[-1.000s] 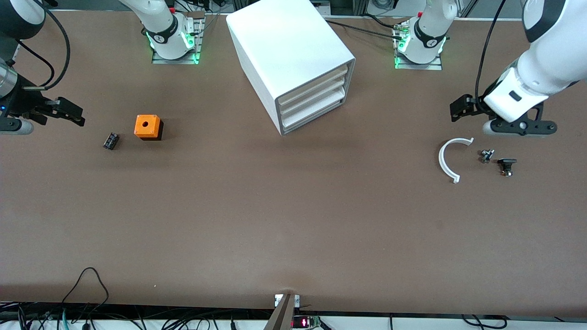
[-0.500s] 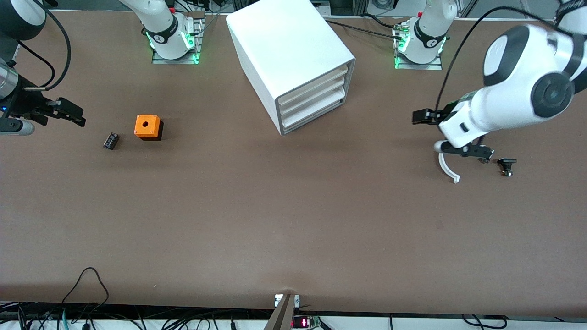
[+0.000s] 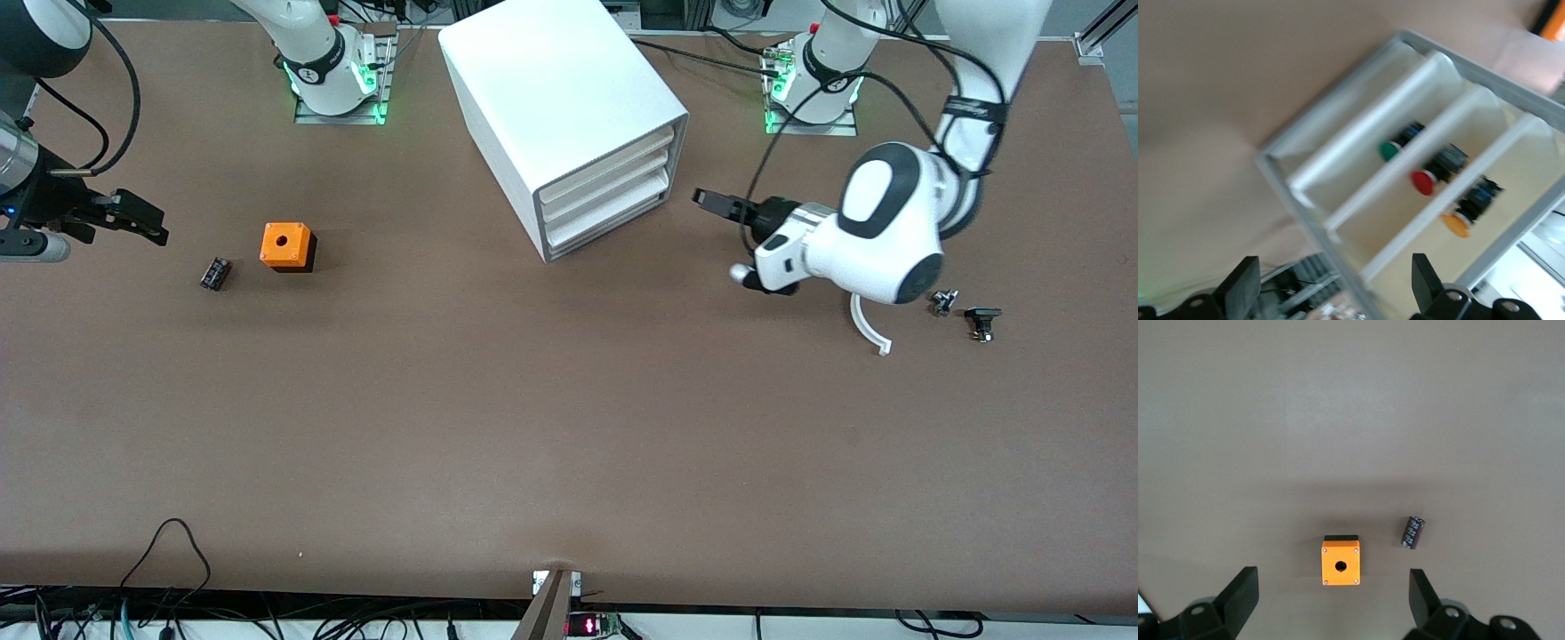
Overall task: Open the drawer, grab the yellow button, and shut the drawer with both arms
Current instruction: 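Reach the left gripper to the cabinet's middle drawer handle, then pull the drawer open with the left gripper while the right gripper approaches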
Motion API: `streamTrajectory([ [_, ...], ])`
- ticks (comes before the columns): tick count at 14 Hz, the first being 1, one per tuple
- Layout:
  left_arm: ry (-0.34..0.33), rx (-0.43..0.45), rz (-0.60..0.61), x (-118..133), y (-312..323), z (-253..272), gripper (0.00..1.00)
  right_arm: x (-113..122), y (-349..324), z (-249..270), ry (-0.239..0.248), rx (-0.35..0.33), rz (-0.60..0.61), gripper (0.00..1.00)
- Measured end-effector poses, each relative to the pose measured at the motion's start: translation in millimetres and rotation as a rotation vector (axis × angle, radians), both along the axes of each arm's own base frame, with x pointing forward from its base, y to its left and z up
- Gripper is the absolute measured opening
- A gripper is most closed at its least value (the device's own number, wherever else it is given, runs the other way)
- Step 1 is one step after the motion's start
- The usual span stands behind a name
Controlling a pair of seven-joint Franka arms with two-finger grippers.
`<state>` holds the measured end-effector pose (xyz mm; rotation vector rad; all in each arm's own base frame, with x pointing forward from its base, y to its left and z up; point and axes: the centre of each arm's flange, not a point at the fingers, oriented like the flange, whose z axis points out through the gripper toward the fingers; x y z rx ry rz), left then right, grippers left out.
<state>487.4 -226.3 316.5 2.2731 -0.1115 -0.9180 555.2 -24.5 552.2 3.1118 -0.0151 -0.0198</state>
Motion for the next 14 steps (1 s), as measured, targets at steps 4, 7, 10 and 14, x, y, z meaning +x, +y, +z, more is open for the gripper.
streamTrajectory([
  [4, -0.027, -0.046, -0.055, -45, -77, -9, 1.00, 0, 0, 0, 0.001, 0.000, 0.000, 1.00],
  [7, -0.030, -0.044, -0.043, -67, -100, -23, 1.00, 0, 0, -1, 0.001, 0.000, 0.000, 1.00],
  [10, 0.006, -0.057, -0.004, -70, -96, -29, 1.00, 0, 0, -1, 0.001, 0.000, 0.001, 1.00],
  [14, -0.002, -0.069, -0.007, -73, -96, -32, 0.73, 0, 0, -1, 0.002, 0.000, 0.000, 1.00],
])
